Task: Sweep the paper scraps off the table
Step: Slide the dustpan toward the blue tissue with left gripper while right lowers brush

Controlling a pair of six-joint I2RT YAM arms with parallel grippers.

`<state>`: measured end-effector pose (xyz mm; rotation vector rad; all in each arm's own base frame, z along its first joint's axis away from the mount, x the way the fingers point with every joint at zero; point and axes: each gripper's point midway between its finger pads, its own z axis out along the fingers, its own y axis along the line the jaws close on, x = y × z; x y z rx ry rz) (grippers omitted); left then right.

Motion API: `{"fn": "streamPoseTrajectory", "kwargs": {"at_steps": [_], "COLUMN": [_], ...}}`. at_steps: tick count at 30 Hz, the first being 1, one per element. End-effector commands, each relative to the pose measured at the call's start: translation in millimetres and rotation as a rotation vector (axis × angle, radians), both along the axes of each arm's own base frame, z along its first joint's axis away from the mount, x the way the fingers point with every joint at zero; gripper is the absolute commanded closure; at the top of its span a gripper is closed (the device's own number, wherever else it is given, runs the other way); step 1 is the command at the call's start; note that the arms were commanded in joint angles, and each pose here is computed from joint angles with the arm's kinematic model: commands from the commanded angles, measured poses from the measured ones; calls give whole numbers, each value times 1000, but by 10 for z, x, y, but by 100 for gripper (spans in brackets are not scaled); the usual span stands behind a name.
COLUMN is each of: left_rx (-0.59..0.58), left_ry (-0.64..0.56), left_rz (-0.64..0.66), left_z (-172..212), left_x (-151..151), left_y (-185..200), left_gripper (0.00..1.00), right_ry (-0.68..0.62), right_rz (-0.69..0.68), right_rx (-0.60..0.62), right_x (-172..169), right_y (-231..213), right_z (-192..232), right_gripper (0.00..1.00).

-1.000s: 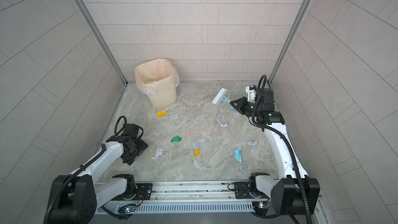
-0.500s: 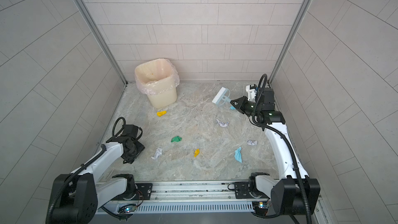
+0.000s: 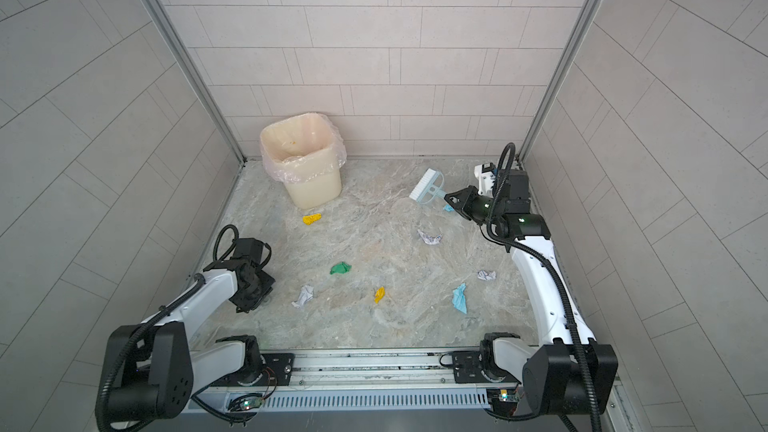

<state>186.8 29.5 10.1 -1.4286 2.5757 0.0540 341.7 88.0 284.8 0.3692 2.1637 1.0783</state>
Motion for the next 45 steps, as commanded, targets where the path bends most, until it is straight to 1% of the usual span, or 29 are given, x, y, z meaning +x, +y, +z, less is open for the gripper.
{"fn": "streamPoseTrajectory", "kwargs": {"at_steps": [1, 5, 10, 14, 17, 20, 22, 28, 30, 32, 34, 38, 41, 43, 45], "left_rx": [-43, -28, -22, 3, 17, 29, 50, 91, 80, 104, 106, 54, 47, 53, 61], "left_ry": [47, 38, 5, -40, -39, -72, -80, -39, -31, -16, 0, -14, -3, 9, 50], "left_rz": [4, 8, -13, -57, -108, -175, -241, -494, -599, -753, -862, -1111, -1305, -1428, -1533], "left_z": [-118, -68, 77, 317, 460, 632, 772, 1015, 1054, 1119, 1151, 1182, 1204, 1226, 1200], "left_x": [-100, -106, -47, 42, 82, 162, 195, 182, 187, 182, 161, 112, 76, 65, 57], "left_y": [-61, -36, -33, -22, -75, -188, -262, -567, -729, -900, -1073, -1589, -1946, -2144, -2288], "left_gripper": [86, 100, 100, 100, 100, 100, 100, 100, 100, 100, 100, 100, 100, 100, 100], "right_ry": [-35, -23, 16, 95, 149, 181, 200, 279, 303, 329, 352, 408, 457, 494, 518], "right_rz": [-5, -5, -6, -10, 0, 4, 9, 48, 63, 71, 75, 88, 101, 100, 97], "right_rx": [-19, -28, -57, -140, -200, -240, -271, -386, -423, -465, -508, -592, -663, -693, -706], "right_x": [11, -4, -45, -138, -221, -284, -339, -538, -600, -670, -728, -849, -948, -1019, -1082], "right_y": [-28, -34, -60, -145, -192, -233, -262, -327, -348, -380, -417, -469, -496, -510, -508], "right_z": [114, 78, -10, -137, -223, -302, -345, -437, -451, -451, -466, -516, -592, -647, -679], "right_gripper": [100, 100, 100, 100, 100, 100, 100, 100, 100, 100, 100, 100, 100, 100, 100]}}
